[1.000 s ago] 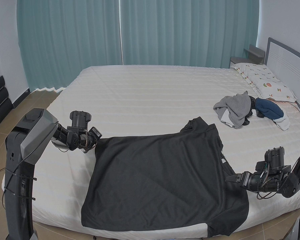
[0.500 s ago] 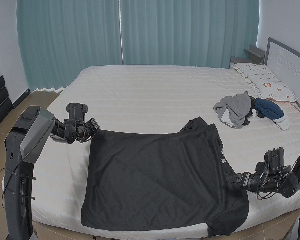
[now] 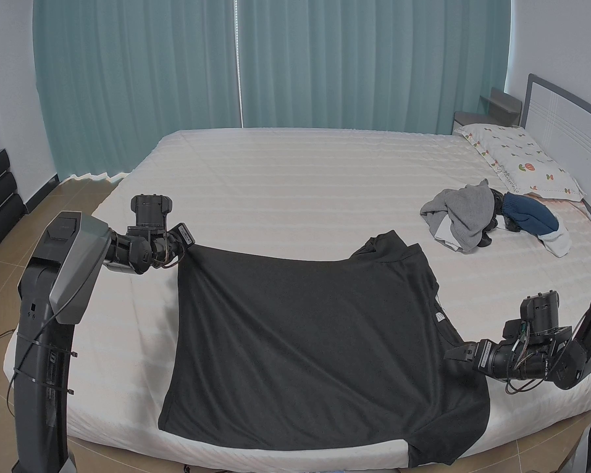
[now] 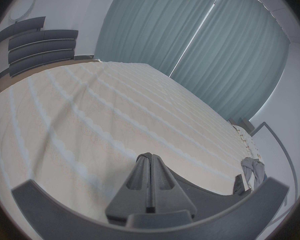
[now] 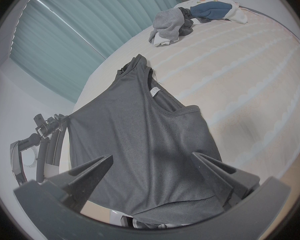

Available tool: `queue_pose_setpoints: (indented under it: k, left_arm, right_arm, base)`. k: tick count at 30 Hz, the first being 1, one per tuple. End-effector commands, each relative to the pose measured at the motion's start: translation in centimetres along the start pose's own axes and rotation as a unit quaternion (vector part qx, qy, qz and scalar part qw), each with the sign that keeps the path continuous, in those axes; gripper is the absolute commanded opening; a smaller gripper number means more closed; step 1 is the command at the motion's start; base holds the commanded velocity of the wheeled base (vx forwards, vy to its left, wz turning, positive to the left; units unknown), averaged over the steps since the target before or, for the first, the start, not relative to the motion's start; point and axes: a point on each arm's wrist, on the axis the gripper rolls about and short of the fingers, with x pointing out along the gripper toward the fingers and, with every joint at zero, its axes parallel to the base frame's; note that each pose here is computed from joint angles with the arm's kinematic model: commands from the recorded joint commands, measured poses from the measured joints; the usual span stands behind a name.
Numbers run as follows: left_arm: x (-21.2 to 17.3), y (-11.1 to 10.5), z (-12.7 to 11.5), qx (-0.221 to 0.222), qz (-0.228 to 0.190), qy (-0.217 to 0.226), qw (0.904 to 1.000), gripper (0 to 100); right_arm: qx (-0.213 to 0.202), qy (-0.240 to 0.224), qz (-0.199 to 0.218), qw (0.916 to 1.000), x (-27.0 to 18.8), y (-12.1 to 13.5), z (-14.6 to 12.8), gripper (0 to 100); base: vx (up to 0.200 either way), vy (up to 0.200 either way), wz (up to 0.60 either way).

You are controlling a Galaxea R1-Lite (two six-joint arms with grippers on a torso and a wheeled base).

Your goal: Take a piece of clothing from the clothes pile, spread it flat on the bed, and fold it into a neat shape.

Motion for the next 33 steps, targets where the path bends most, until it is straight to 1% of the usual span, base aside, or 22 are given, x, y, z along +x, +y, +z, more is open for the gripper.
queue_pose_setpoints:
  k: [1,3,7,8,14,16,17,18,19,22,23,25,27,28,30,31,33]
  left_arm:
    - [1.3,0.6,-1.0,0.002,0.01,0.008,0.9999,0]
    - [1.6,0.8,-1.2,0.003,0.016,0.018,0.9997,0]
    - [1.8,0.7,-1.2,0.002,0.015,0.016,0.9998,0]
    - [1.8,0.6,-1.2,0.002,0.014,0.016,0.9998,100]
    - [1.6,0.4,-1.2,0.003,0.017,0.02,0.9997,100]
    - [1.4,0.4,-1.3,0.0,0.021,0.024,0.9995,100]
    - [0.8,0.0,-0.9,-0.004,0.027,0.022,0.9994,100]
    - [0.7,0.0,-0.9,-0.004,0.027,0.022,0.9994,100]
    - [-0.2,-0.7,0.0,-0.009,0.027,0.016,0.9995,100]
    - [-1.9,-1.6,1.5,-0.029,0.027,0.013,0.9991,100]
    - [-2.5,-1.7,1.8,-0.044,0.03,0.017,0.9984,100]
    - [-3.8,-1.7,1.9,-0.072,0.04,0.037,0.9959,100]
    - [-4.2,-1.6,1.9,-0.08,0.042,0.046,0.9949,100]
    - [-5.2,-1.3,1.4,-0.097,0.035,0.076,0.9917,100]
    - [-5.8,-1.2,1.2,-0.103,0.034,0.088,0.9902,100]
    - [-6.6,-1.0,0.9,-0.11,0.031,0.104,0.9881,100]
    - [-7.2,-0.7,0.3,-0.114,0.029,0.12,0.9857,100]
  right_arm:
    - [0.001,0.0,0.0,1.0,0.0,0.0,0.0,100]
    - [0.001,0.0,0.0,1.0,0.0,0.0,0.0,100]
    - [0.001,-0.001,0.0,1.0,0.0,0.0,0.1,100]
    - [0.001,-0.002,0.001,1.0,0.0,0.0,0.1,100]
    - [0.006,-0.016,0.002,0.9999,-0.1,-0.1,0.8,100]
    - [0.006,-0.029,0.006,0.9996,-0.1,0.0,1.3,100]
    - [0.009,-0.04,0.008,0.9991,-0.1,-0.1,1.7,100]
    - [0.01,-0.041,0.008,0.9991,-0.1,-0.1,1.8,100]
    - [0.016,-0.051,0.013,0.9985,-0.2,0.0,2.2,100]
    - [0.042,-0.074,0.029,0.996,0.3,0.4,3.3,100]
    - [0.049,-0.079,0.034,0.9951,0.6,0.5,3.7,100]
    - [0.053,-0.083,0.042,0.9943,1.4,0.6,4.5,100]
    - [0.053,-0.086,0.042,0.994,1.8,0.6,4.9,100]
    - [0.054,-0.097,0.044,0.9928,2.9,0.6,6.2,100]
    - [0.053,-0.105,0.047,0.992,3.4,0.6,6.9,100]
    - [0.053,-0.109,0.048,0.9915,4.2,0.7,7.7,100]
    - [0.054,-0.104,0.046,0.992,5.6,0.8,8.6,100]
  base:
    - [0.0,0.0,0.0]
    - [0.0,0.0,0.0]
    - [0.0,0.0,0.0]
    - [0.0,0.0,0.0]
    - [0.0,0.0,0.0]
    - [0.0,0.0,0.0]
    - [0.0,0.0,0.0]
    - [0.0,0.0,0.0]
    - [0.0,0.0,0.0]
    - [0.0,0.0,0.0]
    - [0.0,0.0,0.0]
    - [0.0,0.0,0.0]
    - [0.0,0.0,0.0]
    - [0.0,0.0,0.0]
    - [0.0,0.0,0.0]
    - [0.0,0.0,0.0]
    - [0.0,0.0,0.0]
